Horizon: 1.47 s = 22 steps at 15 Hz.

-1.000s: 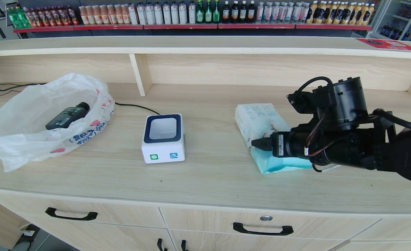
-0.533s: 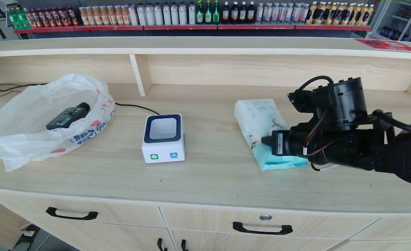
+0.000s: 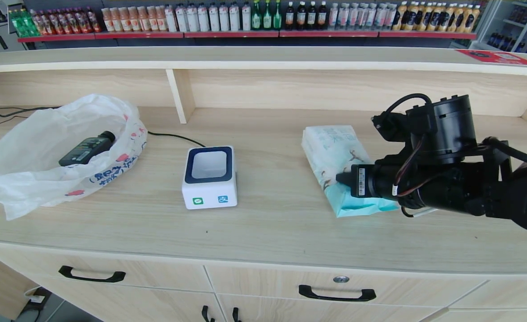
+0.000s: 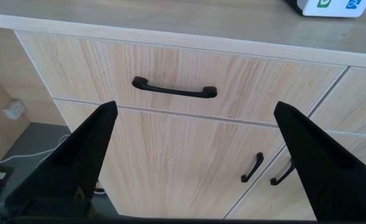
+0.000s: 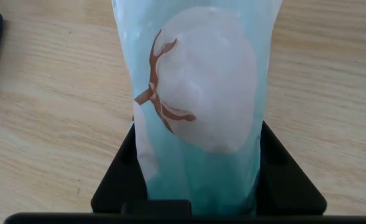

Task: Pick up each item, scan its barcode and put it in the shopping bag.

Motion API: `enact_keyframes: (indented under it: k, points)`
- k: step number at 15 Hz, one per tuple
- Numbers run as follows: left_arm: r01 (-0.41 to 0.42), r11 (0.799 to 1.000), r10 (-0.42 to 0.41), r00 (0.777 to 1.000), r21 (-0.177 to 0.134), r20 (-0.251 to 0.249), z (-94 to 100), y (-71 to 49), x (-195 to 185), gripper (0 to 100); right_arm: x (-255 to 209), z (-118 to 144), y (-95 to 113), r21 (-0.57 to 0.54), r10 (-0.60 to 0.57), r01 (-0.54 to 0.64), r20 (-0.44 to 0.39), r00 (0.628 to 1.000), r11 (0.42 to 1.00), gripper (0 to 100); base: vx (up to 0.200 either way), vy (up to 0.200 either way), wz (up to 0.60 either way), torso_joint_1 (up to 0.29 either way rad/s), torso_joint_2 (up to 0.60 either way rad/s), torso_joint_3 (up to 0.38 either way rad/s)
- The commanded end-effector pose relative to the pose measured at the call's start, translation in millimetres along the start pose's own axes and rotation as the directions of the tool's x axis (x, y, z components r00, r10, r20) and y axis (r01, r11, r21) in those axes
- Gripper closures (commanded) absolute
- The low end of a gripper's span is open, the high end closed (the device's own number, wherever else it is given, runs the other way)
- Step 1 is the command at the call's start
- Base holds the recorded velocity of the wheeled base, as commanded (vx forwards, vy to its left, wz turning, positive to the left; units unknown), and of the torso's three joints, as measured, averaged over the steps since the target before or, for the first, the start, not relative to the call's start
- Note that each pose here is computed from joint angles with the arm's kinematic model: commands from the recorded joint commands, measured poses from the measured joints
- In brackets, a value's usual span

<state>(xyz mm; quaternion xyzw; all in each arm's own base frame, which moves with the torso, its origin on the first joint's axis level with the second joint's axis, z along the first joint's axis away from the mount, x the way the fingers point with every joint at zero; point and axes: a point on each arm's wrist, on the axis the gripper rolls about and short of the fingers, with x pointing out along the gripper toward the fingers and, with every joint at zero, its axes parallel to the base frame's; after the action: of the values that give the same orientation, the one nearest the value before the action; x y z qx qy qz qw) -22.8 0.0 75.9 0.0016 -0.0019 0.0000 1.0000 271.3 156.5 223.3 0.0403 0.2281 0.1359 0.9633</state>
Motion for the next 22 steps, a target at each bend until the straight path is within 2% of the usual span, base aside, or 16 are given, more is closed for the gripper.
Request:
enact_keyframes:
  k: [1, 4, 8, 11, 14, 16, 18, 20, 22]
  points:
    - [0.000, 1.000, 0.000, 1.000, 0.000, 0.001, 0.1, 0.0, 0.0, 0, -17.2, 12.0, -0.8, 0.011, 0.014, -0.015, 0.068, 0.998, 1.000, 100, 0.000, 0.000, 0.00, 0.000, 0.00, 0.000]
    - [0.000, 1.000, 0.000, 1.000, 0.000, 0.001, 0.1, 0.0, 0.0, 0, -33.0, 19.7, -2.1, -0.016, 0.025, -0.023, 0.113, 0.993, 1.000, 100, 0.000, 0.000, 0.00, 0.000, 0.00, 0.000]
    - [0.000, 1.000, 0.000, 1.000, -0.003, 0.001, 0.1, 0.0, 0.0, 0, -65.9, 32.1, 0.4, -0.011, -0.019, 0.023, 0.261, 0.965, 1.000, 100, 0.000, 0.000, 0.00, 0.000, 0.00, 0.000]
    - [0.000, 1.000, 0.000, 1.000, -0.003, 0.001, 0.1, 0.0, 0.0, 0, -87.3, 33.7, 3.7, -0.013, -0.032, 0.039, 0.327, 0.944, 0.999, 100, 0.000, 0.000, 0.00, 0.000, 0.00, 0.000]
    - [0.000, 1.000, 0.000, 1.000, -0.003, 0.001, 0.1, 0.0, 0.0, 0, -105.9, 26.5, -1.9, -0.008, -0.073, 0.083, 0.399, 0.914, 0.996, 100, 0.000, 0.000, 0.00, 0.000, 0.00, 0.000]
    - [0.000, 1.000, 0.000, 1.000, -0.003, 0.001, 0.1, 0.0, 0.0, 0, -107.2, 14.3, 0.7, 0.010, -0.085, 0.092, 0.483, 0.871, 0.996, 100, 0.000, 0.000, 0.00, 0.000, 0.00, 0.000]
    - [0.000, 1.000, 0.000, 1.000, -0.003, 0.001, 0.1, 0.0, 0.0, 0, -106.4, 5.3, 0.4, 0.018, -0.083, 0.086, 0.524, 0.848, 0.996, 100, 0.000, 0.000, 0.00, 0.000, 0.00, 0.000]
    - [0.000, 1.000, 0.000, 1.000, -0.003, 0.001, 0.1, 0.0, 0.0, 0, -117.0, -6.7, -2.5, 0.030, -0.052, 0.043, 0.556, 0.830, 0.999, 100, 0.000, 0.000, 0.00, 0.000, 0.00, 0.000]
    - [0.000, 1.000, 0.000, 1.000, -0.003, 0.001, 0.1, 0.0, 0.0, 0, -122.6, -15.7, -6.7, 0.114, -0.048, -0.019, 0.555, 0.830, 0.993, 100, 0.000, 0.000, 0.00, 0.000, 0.00, 0.000]
